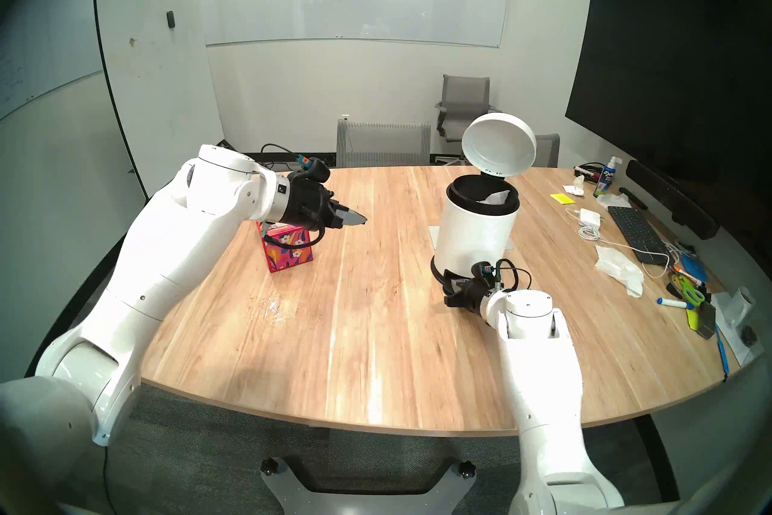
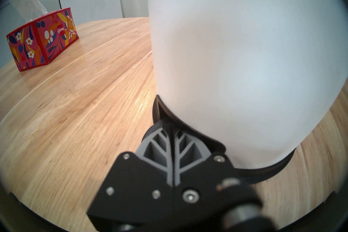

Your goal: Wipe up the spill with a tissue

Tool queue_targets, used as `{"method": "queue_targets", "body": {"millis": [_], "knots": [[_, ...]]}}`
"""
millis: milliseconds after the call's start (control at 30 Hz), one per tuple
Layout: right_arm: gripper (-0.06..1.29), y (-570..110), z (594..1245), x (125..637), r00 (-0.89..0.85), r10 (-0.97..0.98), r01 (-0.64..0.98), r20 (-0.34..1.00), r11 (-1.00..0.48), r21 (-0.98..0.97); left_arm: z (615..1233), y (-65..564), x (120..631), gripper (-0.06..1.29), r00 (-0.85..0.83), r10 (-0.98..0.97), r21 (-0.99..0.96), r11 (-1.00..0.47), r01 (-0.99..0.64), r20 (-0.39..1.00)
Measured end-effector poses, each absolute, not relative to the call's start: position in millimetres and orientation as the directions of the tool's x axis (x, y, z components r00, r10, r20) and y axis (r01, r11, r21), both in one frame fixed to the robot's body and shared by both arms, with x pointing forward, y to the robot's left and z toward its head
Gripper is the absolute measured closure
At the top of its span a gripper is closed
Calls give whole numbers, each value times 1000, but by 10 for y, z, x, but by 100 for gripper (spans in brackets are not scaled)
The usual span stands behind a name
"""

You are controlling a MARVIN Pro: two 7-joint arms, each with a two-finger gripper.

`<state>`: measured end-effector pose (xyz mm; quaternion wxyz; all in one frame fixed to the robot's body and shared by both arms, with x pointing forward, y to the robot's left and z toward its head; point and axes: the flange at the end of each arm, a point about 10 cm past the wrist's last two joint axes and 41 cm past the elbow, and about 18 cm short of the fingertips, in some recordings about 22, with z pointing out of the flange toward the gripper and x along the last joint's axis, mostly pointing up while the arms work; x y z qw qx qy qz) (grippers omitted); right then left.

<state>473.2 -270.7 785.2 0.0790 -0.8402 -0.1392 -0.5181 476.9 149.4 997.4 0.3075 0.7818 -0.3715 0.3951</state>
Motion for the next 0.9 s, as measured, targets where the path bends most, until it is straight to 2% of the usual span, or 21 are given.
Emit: {"method": "queue_targets", "body": {"millis": [533, 900], "knots": [[125, -2775, 7995, 4513, 419, 191, 330, 887, -943, 47, 9915, 1943, 4210, 125, 379, -400, 142, -509, -849, 834], [125, -2790, 8358, 4391, 339, 211, 369, 917, -926, 77, 9837, 2091, 3915, 125, 367, -442, 125, -486, -865, 819]]}}
